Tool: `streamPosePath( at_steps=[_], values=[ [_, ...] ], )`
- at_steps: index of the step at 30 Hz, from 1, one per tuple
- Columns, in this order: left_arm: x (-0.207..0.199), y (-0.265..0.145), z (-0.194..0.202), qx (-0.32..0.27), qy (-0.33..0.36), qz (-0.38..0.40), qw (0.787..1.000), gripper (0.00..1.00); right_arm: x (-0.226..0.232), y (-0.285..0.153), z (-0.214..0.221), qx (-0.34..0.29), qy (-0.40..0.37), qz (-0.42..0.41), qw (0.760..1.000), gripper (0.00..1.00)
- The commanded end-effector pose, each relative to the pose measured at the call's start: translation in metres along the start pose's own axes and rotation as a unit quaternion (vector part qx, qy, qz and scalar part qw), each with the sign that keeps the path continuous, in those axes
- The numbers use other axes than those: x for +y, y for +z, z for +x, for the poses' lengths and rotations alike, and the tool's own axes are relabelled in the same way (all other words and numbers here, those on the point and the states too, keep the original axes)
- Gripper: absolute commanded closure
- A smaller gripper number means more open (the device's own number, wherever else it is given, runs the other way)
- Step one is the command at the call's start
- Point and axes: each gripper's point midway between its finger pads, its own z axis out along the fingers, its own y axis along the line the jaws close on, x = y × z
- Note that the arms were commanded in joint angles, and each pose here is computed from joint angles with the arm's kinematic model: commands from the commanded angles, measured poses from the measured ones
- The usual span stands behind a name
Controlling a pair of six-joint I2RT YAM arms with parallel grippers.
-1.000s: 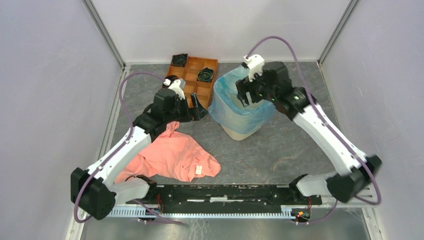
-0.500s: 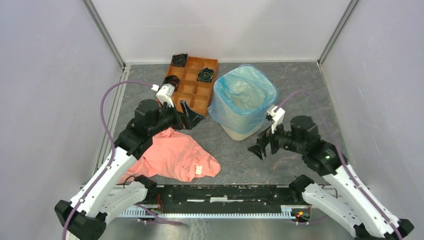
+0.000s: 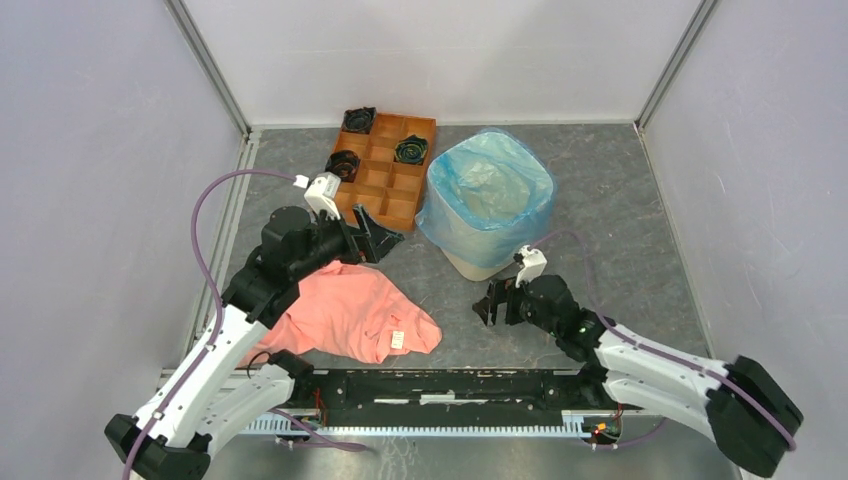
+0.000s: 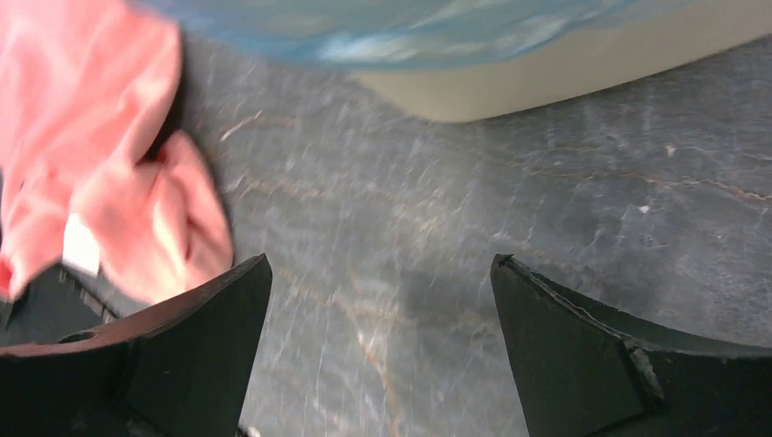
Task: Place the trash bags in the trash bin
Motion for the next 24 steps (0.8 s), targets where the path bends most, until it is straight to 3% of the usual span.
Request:
streamPosePath(
  at_steps=[1, 7, 13, 24],
  values=[
    [-0.001, 0.001, -0.003, -0.007, -0.012, -0.003, 1.0, 0.0, 0.003, 0.021, -0.069, -0.151, 0.114, 0.028, 0.982, 0.02],
    [0.0, 0.009, -0.004, 0.002, -0.008, -0.006, 1.0, 0.0, -0.015, 0.057, -0.084, -0.159, 0.147, 0.108, 0.97, 0.02],
    [0.007, 0.015, -0.004, 0.004, 0.005, -0.019, 1.0, 0.0, -0.04, 0.076, -0.113, -0.216, 0.202, 0.11, 0.949, 0.02],
    [0.008, 0.02, 0.004, 0.023, 0.007, -0.012, 1.0, 0.0, -0.13, 0.116, -0.167, -0.247, 0.25, 0.16, 0.922, 0.02]
  ],
)
